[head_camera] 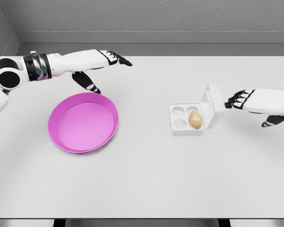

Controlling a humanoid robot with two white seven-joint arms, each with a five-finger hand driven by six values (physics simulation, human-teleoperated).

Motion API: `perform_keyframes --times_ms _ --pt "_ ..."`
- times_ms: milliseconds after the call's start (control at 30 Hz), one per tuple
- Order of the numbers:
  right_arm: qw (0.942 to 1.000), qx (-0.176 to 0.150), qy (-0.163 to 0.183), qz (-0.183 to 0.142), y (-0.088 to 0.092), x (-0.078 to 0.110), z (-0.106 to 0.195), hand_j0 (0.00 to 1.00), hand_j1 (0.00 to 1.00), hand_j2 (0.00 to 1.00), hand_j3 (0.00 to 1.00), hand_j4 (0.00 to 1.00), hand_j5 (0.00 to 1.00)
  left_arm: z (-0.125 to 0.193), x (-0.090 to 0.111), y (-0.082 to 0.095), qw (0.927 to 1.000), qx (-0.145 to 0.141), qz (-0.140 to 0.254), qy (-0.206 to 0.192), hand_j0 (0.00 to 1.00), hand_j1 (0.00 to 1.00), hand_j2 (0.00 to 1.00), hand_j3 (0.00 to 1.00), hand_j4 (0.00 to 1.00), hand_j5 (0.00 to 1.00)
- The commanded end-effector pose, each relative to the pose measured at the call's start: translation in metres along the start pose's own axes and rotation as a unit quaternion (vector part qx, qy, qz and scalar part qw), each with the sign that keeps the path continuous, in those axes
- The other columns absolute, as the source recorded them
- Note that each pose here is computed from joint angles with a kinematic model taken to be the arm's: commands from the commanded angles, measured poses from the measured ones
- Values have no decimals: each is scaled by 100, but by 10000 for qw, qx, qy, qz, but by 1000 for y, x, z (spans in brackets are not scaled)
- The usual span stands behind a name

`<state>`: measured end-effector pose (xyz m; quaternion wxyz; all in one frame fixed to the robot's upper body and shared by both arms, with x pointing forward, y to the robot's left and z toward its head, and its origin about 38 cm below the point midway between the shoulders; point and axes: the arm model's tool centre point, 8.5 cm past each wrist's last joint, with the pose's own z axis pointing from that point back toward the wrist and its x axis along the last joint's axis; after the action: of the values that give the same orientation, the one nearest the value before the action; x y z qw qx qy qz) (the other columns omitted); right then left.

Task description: Pack egg into the box and close the box lid

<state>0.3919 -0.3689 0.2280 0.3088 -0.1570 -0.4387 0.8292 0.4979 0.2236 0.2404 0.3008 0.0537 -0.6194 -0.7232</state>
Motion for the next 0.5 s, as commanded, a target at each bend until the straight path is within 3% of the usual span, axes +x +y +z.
perform_keyframes --times_ms 0,333,467 --pt "9998 -59 -124 109 -7 9 -3 100 100 100 100 100 100 1 -1 1 10000 31 36 20 100 100 100 100 100 100" --pt "9953 -408 -678 560 -34 50 -17 100 100 100 100 100 100 1 -2 0 10000 27 47 27 100 100 100 100 100 100" --pt "9947 -473 -663 627 -42 49 -15 100 100 100 100 100 100 3 -6 0 9999 24 76 85 100 100 100 100 100 100"
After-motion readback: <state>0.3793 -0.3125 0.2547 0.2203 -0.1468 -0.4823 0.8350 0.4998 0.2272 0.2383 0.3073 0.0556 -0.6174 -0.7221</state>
